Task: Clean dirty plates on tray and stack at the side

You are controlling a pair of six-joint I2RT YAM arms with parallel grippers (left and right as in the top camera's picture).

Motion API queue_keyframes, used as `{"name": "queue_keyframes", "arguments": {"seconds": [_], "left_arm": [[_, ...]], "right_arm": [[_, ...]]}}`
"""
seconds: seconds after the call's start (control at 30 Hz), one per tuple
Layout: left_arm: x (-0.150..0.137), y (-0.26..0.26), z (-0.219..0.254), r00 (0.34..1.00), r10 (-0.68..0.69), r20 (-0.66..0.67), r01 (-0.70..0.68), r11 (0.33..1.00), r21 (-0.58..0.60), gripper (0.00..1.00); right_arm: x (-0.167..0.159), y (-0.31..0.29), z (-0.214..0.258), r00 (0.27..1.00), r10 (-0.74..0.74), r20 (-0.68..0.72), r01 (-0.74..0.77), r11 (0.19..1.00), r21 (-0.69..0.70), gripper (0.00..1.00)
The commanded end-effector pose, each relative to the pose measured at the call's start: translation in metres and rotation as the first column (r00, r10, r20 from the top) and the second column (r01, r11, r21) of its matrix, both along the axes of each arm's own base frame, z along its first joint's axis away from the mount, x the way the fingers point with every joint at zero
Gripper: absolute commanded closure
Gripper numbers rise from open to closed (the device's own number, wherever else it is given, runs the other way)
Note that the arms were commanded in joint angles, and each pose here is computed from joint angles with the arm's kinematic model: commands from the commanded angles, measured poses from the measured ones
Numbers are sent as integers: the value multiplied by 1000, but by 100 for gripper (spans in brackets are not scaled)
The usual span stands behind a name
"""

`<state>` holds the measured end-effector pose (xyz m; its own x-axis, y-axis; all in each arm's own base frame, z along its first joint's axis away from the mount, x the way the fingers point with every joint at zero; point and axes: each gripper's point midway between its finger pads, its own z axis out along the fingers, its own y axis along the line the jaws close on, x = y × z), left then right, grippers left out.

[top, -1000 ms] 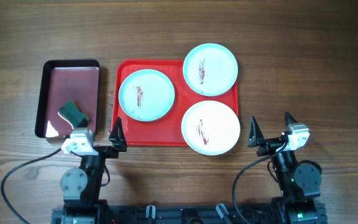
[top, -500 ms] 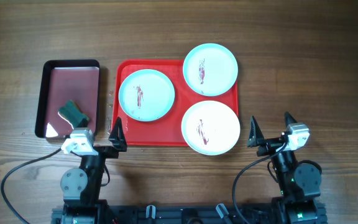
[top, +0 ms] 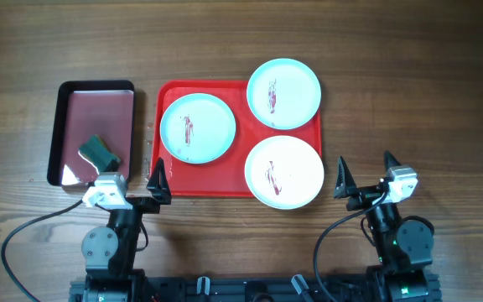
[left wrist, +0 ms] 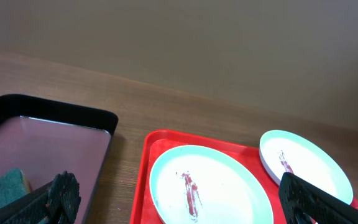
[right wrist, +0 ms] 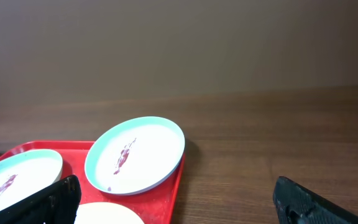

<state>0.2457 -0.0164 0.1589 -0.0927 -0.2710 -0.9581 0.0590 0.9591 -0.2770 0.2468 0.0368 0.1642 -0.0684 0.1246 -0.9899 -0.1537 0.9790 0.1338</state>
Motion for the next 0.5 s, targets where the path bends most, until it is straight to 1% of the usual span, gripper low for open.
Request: {"name": "queue_keyframes", "arguments": {"seconds": [0.0,0.47], "left_arm": [[0,-1,-1,1000,-11,5,11,1000,22,0],[0,-1,0,1000,-11,11,11,1000,22,0]], "right_arm": [[0,2,0,1000,12,-3,-12,1000,28,0],[0,2,2,1000,12,6,-12,1000,26,0]]}}
